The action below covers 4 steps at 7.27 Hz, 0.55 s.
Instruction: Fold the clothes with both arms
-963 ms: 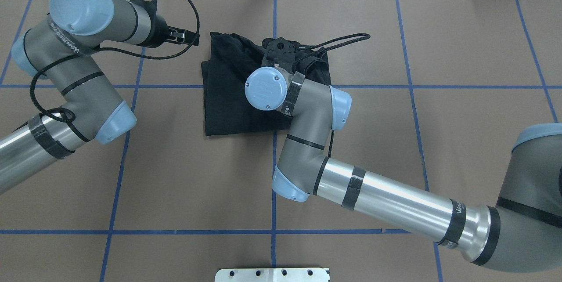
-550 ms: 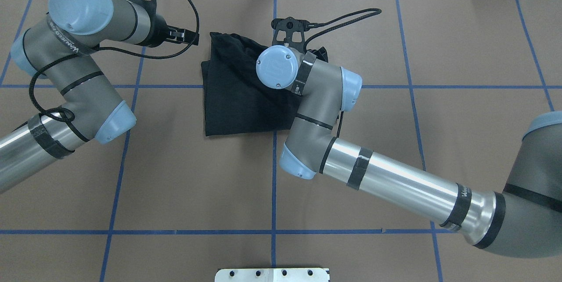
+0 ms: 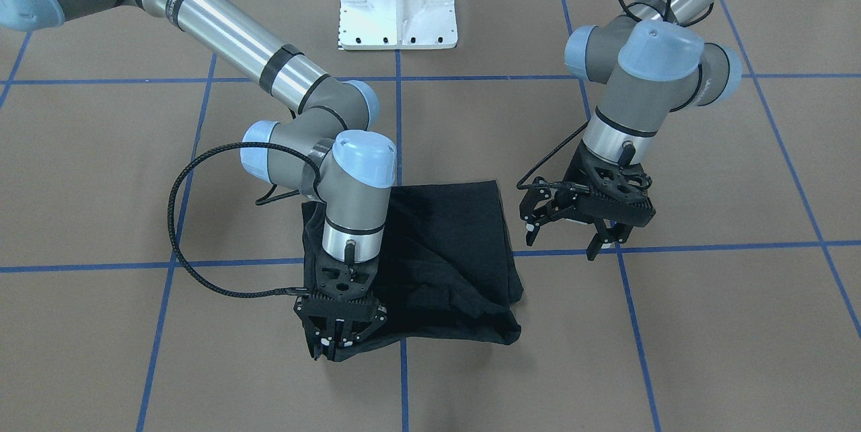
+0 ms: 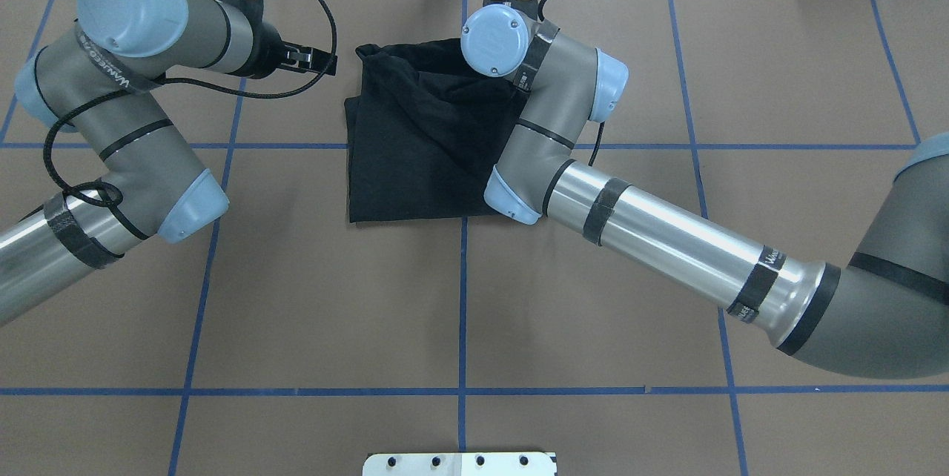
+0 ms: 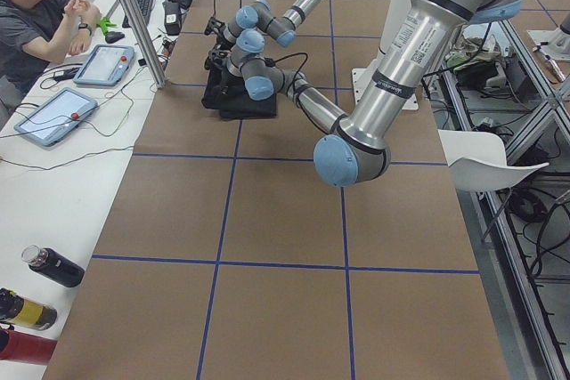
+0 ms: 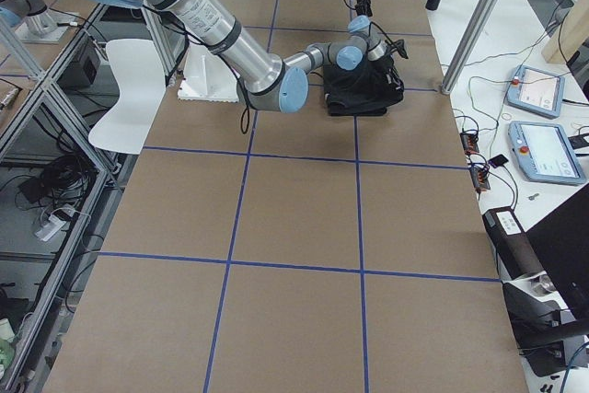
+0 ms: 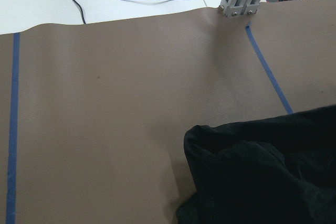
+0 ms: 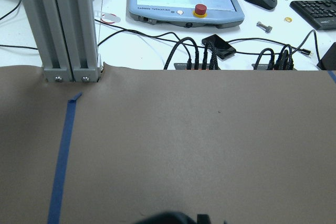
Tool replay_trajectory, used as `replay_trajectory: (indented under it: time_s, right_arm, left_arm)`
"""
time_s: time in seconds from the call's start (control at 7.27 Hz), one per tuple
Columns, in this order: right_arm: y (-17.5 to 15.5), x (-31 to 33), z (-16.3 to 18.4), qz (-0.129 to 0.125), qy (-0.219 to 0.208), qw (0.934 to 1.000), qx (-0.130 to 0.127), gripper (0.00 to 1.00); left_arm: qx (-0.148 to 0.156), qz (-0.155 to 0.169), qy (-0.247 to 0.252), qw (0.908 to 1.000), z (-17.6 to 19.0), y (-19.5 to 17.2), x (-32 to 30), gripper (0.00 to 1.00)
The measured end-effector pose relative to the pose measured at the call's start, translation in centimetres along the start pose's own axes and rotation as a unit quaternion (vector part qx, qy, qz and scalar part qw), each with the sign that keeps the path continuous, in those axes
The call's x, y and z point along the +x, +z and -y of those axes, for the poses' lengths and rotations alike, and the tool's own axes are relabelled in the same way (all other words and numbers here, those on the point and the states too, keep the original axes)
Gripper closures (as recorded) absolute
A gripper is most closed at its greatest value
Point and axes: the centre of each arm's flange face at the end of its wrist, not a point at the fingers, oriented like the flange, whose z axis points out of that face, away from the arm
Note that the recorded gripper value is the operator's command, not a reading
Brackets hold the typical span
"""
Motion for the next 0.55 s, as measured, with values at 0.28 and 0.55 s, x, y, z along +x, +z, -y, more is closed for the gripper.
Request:
replay_trajectory:
  time_s: [0.28, 0.55]
  right_arm:
    - [-0.5, 0.3, 3.1, 0.024, 0.011, 0.9992, -0.031, 0.0]
    - [-2.1, 2.0, 6.7, 0.053, 0.015, 0.9944, -0.09, 0.0]
  left_arm:
    - [-0.001, -0.003, 0.0, 1.0, 0.0, -0.2, 0.1, 0.0]
    - [-0.006, -0.011, 0.003, 0.9999, 0.5, -1.3, -0.5, 0.0]
